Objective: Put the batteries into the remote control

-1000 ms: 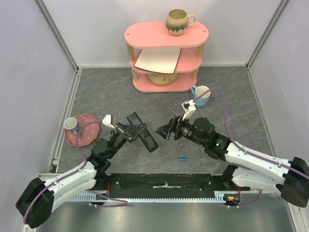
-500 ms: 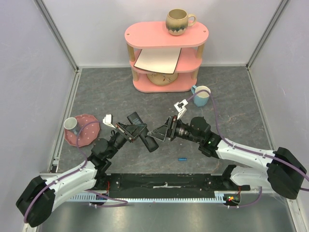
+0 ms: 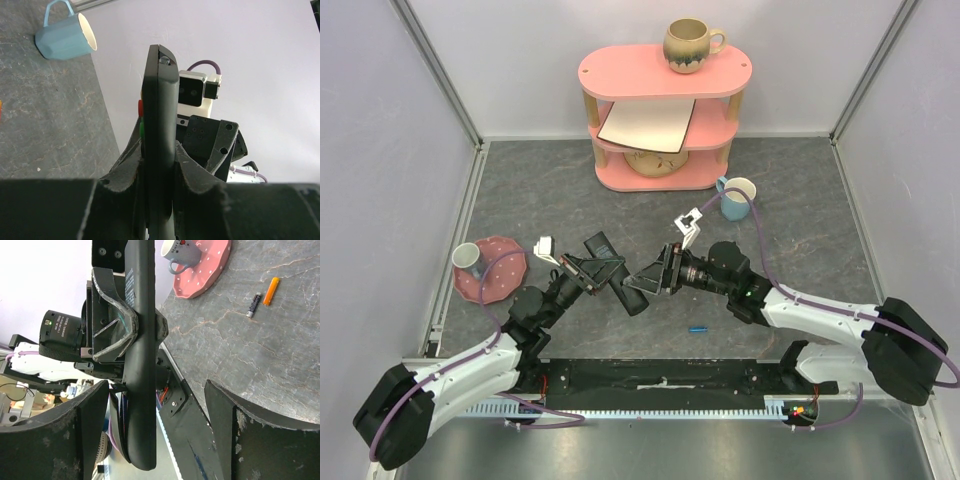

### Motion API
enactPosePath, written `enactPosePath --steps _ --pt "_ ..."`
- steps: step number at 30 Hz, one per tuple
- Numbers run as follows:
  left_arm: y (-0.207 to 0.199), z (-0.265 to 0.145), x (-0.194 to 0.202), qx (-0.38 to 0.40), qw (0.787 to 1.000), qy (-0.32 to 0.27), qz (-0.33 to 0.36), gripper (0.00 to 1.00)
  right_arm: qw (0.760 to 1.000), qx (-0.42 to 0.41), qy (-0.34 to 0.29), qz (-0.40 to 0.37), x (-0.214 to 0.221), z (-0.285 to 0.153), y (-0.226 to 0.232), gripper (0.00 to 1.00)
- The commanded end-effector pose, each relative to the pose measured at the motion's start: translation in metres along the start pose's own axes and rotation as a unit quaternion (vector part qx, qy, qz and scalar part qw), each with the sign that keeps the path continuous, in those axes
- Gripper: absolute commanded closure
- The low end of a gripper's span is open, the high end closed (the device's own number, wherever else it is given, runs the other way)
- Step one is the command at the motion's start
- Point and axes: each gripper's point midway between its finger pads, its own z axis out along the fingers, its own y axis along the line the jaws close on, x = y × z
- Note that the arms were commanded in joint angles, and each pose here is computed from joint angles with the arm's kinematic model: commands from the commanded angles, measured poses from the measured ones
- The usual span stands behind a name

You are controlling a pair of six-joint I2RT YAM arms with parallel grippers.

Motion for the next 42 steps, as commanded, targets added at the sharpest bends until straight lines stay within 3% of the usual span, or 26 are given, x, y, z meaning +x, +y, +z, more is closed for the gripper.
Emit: enactPosePath --steps 1,31,36,42 --pt "-0.038 0.004 -0.007 0.060 0.998 -0.011 0.003 0.98 1.000 -0.018 0.003 -0.003 0.001 0.001 0.005 0.17" --pt "-0.054 0.011 -0.011 0.077 0.997 -0.016 0.008 0.98 0.999 0.000 0.033 -0.005 0.019 -0.002 -0.012 0.23" --pt "-0.053 0.011 -0.011 0.077 0.997 -0.015 0.008 0.98 0.999 -0.008 0.034 0.001 0.021 -0.001 -0.011 0.28" --pt "-0.049 0.011 -0.011 0.071 0.997 -0.016 0.007 0.98 0.998 -0.038 0.040 0.012 0.024 0.001 -0.003 0.46"
